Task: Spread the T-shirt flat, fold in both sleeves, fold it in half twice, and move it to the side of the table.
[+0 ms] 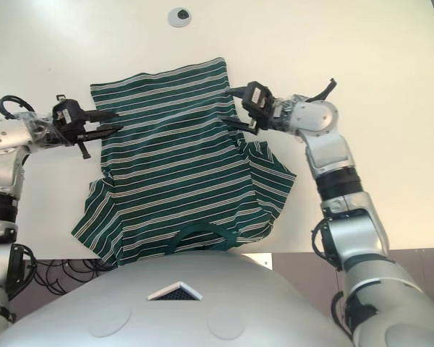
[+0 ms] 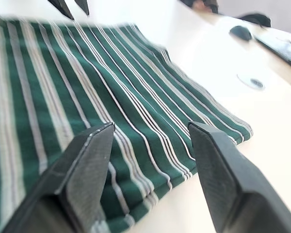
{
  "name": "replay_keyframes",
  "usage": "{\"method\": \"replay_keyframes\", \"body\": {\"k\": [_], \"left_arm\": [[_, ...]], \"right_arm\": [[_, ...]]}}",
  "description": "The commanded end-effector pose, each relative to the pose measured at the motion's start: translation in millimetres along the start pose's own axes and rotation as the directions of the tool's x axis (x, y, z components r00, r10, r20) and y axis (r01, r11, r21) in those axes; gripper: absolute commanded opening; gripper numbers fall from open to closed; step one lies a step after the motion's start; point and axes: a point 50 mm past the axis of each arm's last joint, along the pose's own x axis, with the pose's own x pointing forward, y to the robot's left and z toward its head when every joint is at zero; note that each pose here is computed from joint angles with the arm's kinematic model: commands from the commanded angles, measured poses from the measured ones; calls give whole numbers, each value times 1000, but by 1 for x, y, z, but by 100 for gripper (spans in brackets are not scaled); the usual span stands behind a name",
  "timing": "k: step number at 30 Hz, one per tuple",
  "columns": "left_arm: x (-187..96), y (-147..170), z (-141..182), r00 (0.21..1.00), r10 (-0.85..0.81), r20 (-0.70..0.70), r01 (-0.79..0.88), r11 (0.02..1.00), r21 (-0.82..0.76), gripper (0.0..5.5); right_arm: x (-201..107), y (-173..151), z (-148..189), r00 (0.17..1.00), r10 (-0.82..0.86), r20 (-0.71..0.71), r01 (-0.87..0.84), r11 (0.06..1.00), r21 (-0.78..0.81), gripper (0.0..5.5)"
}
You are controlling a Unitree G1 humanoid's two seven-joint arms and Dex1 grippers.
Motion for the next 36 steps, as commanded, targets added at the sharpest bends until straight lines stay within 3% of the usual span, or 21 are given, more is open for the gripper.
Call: {"method": "replay_keyframes", "body": {"k": [1, 4, 9, 12, 17, 23, 26, 28, 32, 36], "left_arm": [[28, 12, -11, 979, 71, -193, -34, 982, 188, 112], [37, 22, -8, 959, 126, -253, -27, 932, 362, 112], [58, 27, 12, 976, 138, -167, -52, 898, 438, 112], [62, 28, 19, 982, 144, -123, -72, 887, 456, 112], [40, 55, 36, 940, 335, 65, -332, 852, 405, 112], [-19, 72, 65, 754, 487, 441, -608, 772, 187, 112], [-52, 24, 55, 806, 327, 493, -439, 889, 129, 112], [-72, -13, 37, 847, 250, 469, -250, 966, -63, 112], [-104, -58, 2, 891, 198, 408, -51, 938, -343, 112], [-116, -85, -22, 934, 186, 306, -33, 895, -444, 112]], "right_arm": [[28, -7, -6, 996, -40, -76, 37, 999, -39, 277], [30, -9, -22, 984, -61, -170, 57, 998, -25, 277], [17, -11, -49, 939, -101, -329, 98, 995, -26, 277], [9, -16, -54, 927, -135, -351, 136, 991, -22, 277], [3, -23, -50, 940, -163, -300, 169, 986, -8, 277], [-5, -27, -47, 954, -181, -240, 187, 982, 2, 277], [-11, -27, -45, 962, -189, -199, 193, 981, 3, 277], [-18, -29, -43, 964, -208, -164, 211, 977, 1, 277], [-34, -38, -36, 957, -269, -109, 269, 963, -7, 277], [-42, -43, -25, 952, -300, -59, 300, 954, -8, 277]]}}
